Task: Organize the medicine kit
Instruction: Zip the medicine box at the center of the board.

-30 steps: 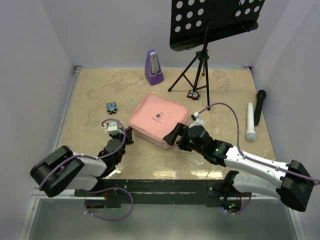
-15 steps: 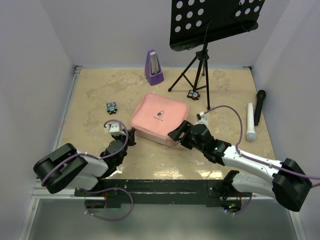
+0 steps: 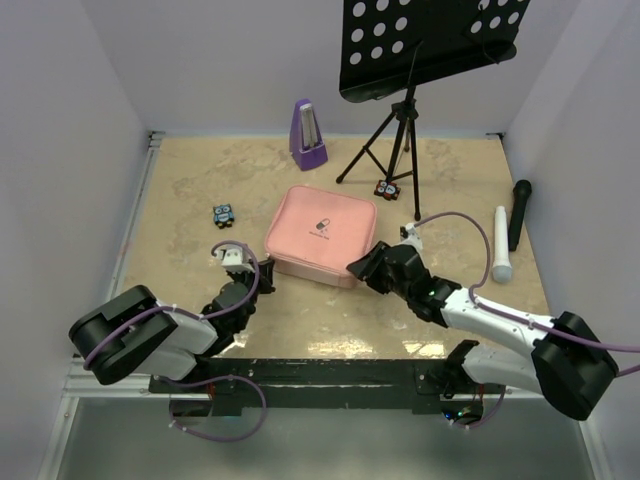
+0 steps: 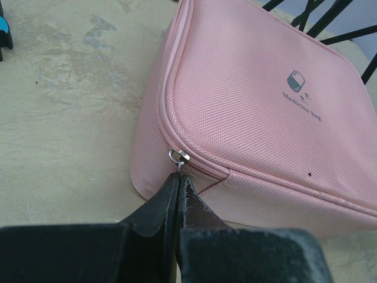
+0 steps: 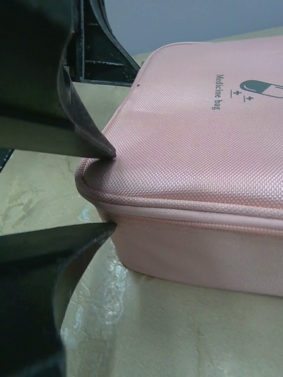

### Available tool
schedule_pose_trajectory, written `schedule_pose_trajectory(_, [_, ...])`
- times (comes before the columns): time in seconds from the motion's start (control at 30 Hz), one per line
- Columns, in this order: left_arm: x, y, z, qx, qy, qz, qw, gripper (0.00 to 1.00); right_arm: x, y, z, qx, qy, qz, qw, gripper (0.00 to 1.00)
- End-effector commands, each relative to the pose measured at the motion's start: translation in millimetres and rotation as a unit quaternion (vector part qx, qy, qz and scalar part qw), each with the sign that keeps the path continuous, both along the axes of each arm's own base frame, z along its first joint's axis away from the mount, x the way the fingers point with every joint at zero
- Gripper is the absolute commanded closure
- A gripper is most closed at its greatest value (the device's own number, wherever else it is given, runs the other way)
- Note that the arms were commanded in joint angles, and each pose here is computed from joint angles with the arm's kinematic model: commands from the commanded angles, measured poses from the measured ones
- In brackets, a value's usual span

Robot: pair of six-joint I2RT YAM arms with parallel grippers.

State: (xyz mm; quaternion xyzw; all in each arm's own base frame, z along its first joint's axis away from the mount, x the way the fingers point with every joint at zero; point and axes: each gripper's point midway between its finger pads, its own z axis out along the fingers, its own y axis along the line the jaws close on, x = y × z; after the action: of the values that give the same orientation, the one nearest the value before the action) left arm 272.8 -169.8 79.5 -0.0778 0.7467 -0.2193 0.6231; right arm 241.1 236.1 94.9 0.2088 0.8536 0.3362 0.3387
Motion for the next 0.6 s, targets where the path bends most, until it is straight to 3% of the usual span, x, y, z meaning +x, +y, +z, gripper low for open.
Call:
schedule_pose_trajectory(0.0, [-12.4, -8.8, 6.6, -0.034, -0.013, -0.031, 0.999, 1.0, 16.4, 0.3, 13.2, 0.014, -0.028, -0.003, 0.999, 0.61])
schedule_pose_trajectory(0.27, [-12.2, -8.8, 8.0, -0.027, -0.018, -0.033, 0.999, 1.0, 21.7, -8.9, 7.9, -0.005, -0.03, -0.003, 1.0, 1.0])
schedule_pose_trajectory(0.57, [-14.3, -4.8, 3.1, -0.004, -0.01, -0.033, 0.999, 1.0, 25.3, -17.3, 7.8, -0.039, -0.04, -0.001, 0.998, 1.0])
